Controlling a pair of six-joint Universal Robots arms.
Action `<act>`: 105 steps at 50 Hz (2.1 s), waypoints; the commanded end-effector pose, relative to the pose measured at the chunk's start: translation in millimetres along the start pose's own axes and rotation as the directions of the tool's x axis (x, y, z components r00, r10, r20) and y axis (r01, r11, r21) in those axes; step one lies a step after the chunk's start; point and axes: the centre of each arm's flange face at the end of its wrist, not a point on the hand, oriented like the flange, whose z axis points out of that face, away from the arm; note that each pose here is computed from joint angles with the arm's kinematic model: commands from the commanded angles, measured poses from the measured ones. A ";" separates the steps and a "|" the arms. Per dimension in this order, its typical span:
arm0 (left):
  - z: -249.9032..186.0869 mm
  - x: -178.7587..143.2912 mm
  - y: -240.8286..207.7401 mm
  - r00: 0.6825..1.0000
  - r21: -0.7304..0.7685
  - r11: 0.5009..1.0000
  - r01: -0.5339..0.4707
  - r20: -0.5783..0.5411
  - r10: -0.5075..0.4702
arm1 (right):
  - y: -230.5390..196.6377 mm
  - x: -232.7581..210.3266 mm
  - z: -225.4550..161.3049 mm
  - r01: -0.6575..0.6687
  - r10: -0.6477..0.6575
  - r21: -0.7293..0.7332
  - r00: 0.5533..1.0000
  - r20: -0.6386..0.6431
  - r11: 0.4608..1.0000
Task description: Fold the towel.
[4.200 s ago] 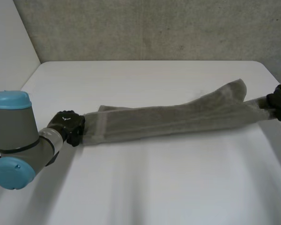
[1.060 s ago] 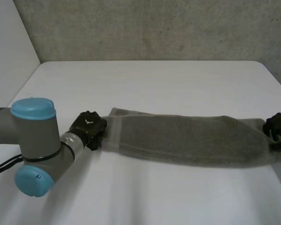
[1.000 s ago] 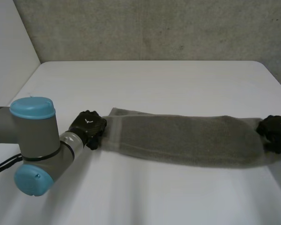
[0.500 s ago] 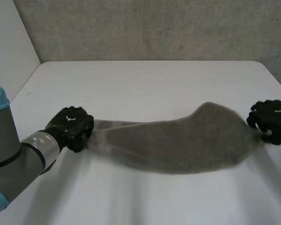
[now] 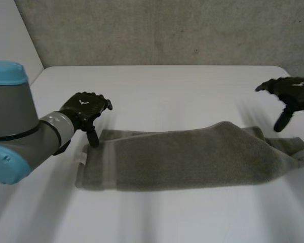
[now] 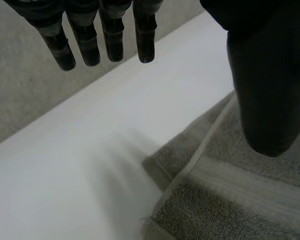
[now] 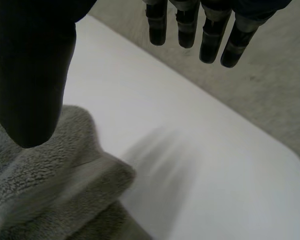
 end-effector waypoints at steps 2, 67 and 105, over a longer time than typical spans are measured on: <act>33.4 2.1 31.3 1.000 -0.090 0.996 0.010 0.014 -0.009 | 27.0 -37.6 43.5 0.019 -0.014 -0.084 0.998 0.059 0.996; 46.9 7.7 63.6 0.997 -0.163 0.986 0.040 0.075 -0.028 | -9.7 -76.1 -29.9 0.126 -0.141 0.072 0.957 0.254 0.989; -8.8 -3.3 12.6 0.990 -0.068 0.997 0.040 0.136 -0.031 | -13.4 -51.8 -49.5 0.131 -0.138 0.053 0.978 0.154 0.990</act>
